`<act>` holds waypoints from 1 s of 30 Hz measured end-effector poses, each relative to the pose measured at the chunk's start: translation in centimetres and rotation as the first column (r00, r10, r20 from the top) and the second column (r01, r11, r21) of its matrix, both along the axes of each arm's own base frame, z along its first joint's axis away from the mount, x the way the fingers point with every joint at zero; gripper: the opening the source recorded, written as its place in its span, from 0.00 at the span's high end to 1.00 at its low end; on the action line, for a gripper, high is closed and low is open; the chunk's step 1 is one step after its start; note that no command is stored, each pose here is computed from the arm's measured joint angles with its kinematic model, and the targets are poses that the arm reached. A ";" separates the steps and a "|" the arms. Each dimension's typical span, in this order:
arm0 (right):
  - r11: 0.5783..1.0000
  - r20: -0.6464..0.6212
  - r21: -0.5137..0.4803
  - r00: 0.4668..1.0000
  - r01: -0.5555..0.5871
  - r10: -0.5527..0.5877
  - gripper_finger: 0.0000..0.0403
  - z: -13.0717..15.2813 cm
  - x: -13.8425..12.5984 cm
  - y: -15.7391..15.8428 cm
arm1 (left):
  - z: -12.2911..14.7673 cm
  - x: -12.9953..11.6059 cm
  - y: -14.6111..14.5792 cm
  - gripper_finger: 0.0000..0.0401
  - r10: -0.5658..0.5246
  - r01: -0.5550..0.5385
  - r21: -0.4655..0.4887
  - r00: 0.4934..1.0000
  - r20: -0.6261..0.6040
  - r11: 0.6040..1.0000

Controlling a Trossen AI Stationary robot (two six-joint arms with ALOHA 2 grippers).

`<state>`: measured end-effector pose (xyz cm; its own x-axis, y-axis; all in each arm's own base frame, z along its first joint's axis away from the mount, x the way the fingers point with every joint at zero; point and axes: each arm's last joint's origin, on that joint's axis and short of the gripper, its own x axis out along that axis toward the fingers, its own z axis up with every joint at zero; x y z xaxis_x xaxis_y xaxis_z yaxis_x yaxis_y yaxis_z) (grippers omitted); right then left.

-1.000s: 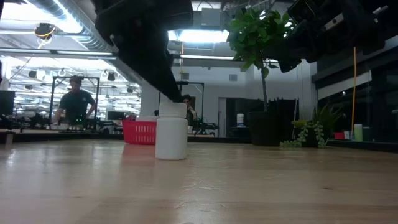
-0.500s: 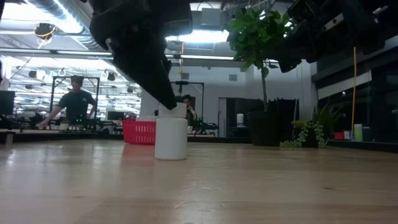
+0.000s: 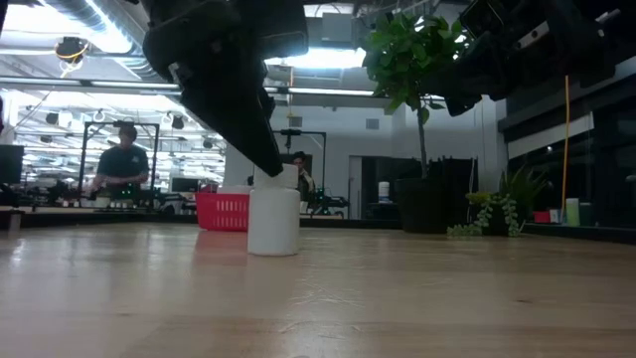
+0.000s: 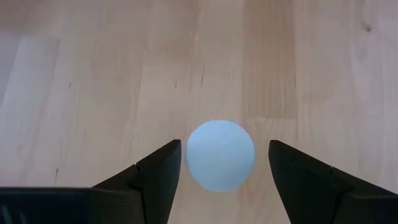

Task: Pick and place pill bottles into a basket
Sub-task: Put the white pill bottle into the red bin

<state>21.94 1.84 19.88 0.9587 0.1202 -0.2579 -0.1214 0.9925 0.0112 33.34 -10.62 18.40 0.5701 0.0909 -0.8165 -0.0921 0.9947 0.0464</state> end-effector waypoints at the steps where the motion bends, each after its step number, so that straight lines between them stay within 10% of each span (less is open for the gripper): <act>1: 1.000 0.000 0.000 1.000 0.000 0.000 0.98 0.0 0.0 0.0 | 0.0 0.0 0.0 0.41 0.002 -0.002 0.005 1.000 0.002 1.000; 16: 1.000 0.000 0.000 1.000 0.000 0.000 0.98 0.0 0.0 0.0 | -0.1 -0.2 0.1 0.42 -0.009 0.010 0.044 1.000 -0.023 0.999; 30: 1.000 0.000 0.000 1.000 0.000 0.000 0.98 0.0 0.0 0.0 | -0.1 -0.2 0.1 0.63 -0.075 0.077 0.080 0.997 -0.033 0.994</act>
